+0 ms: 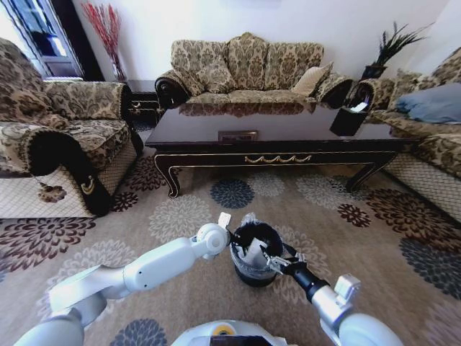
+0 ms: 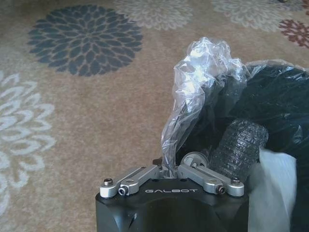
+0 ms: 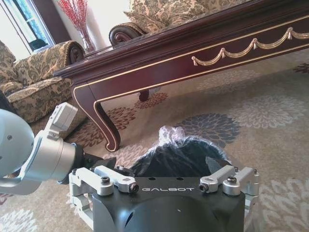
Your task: Move to the front of the table and pick up the trash from the floor, then place it into the trash bin.
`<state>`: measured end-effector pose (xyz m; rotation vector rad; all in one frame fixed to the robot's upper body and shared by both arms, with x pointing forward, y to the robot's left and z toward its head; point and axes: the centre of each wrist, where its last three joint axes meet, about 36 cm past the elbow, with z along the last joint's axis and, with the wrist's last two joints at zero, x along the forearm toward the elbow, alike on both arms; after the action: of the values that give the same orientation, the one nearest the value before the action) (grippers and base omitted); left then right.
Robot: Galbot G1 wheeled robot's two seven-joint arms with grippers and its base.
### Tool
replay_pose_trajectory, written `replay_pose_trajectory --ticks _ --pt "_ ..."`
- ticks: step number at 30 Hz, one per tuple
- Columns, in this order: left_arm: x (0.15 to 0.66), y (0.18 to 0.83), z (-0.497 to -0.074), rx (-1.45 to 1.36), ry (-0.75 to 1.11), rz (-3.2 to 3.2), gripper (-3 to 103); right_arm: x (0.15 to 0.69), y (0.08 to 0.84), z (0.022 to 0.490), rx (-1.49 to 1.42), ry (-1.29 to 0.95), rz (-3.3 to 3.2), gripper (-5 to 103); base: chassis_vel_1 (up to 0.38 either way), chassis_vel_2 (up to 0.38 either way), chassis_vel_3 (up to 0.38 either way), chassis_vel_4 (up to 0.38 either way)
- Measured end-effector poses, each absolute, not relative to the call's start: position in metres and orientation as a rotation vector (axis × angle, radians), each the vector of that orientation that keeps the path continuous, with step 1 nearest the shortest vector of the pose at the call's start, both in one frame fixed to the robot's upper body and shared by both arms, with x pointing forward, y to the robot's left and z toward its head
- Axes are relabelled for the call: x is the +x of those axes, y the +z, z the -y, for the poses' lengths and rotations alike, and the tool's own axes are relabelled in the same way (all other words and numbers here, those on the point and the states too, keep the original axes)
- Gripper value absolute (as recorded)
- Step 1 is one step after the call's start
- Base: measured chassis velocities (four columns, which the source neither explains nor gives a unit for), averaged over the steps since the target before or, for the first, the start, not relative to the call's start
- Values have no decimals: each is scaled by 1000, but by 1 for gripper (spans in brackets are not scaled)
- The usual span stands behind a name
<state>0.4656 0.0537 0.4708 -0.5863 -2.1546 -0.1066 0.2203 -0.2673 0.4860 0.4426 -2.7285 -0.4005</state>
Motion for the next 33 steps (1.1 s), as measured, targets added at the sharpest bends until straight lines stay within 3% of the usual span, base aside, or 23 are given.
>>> replay_pose_trajectory --ticks 22,33 --pt "470 452 -165 -236 6 2162 0 234 481 274 414 -378 2777 100 0 0 0 0" --pt "473 439 -186 -154 7 2147 -1 232 478 274 406 -361 2778 100 0 0 0 0"
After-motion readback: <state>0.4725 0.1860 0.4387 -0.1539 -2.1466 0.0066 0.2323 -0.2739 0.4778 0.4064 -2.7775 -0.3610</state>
